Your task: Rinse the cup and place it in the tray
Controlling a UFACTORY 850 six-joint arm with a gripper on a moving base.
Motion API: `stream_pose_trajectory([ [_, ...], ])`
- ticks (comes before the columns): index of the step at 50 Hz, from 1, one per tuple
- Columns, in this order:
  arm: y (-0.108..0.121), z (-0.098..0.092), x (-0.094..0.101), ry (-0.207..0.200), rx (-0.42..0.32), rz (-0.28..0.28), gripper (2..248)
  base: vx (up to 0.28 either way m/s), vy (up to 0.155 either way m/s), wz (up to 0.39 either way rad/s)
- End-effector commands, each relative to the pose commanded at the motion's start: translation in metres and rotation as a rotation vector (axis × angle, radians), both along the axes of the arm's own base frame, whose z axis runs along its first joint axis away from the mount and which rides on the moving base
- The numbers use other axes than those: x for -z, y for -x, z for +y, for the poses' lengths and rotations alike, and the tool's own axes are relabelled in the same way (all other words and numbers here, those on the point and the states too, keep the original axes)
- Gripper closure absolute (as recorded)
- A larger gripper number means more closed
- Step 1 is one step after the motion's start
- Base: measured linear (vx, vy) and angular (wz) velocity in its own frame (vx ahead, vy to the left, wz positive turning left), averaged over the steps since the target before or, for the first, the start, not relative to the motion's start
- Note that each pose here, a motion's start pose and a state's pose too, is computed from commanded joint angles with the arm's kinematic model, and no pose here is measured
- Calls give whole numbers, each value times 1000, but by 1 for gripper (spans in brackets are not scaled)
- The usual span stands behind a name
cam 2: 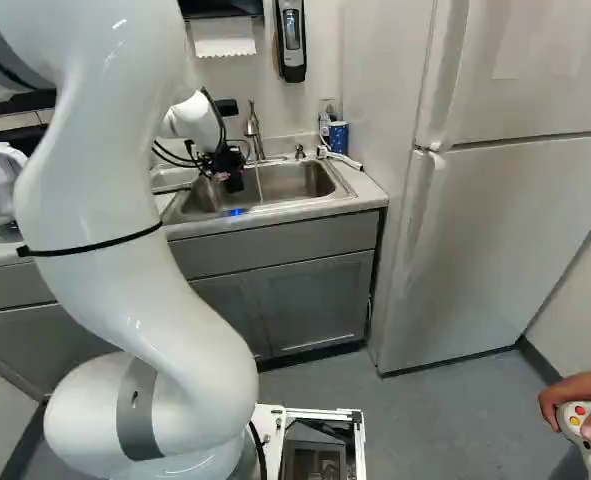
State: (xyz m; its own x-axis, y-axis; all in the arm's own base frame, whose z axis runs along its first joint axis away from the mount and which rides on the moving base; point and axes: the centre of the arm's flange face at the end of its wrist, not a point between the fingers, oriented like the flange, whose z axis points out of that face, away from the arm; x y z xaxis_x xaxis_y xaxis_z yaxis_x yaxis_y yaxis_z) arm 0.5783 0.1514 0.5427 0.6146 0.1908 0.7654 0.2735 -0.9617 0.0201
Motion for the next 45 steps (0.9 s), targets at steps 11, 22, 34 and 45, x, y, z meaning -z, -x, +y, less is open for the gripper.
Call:
stream_pose_trajectory([
  [11,3,15,-13,-6,-25,-23,129,0,0,0],
  [22,6,22,-26,-13,-37,-46,129,0,0,0],
  [34,9,29,-40,-20,-51,-70,129,0,0,0],
  [45,11,35,-53,-28,-61,-95,129,0,0,0],
])
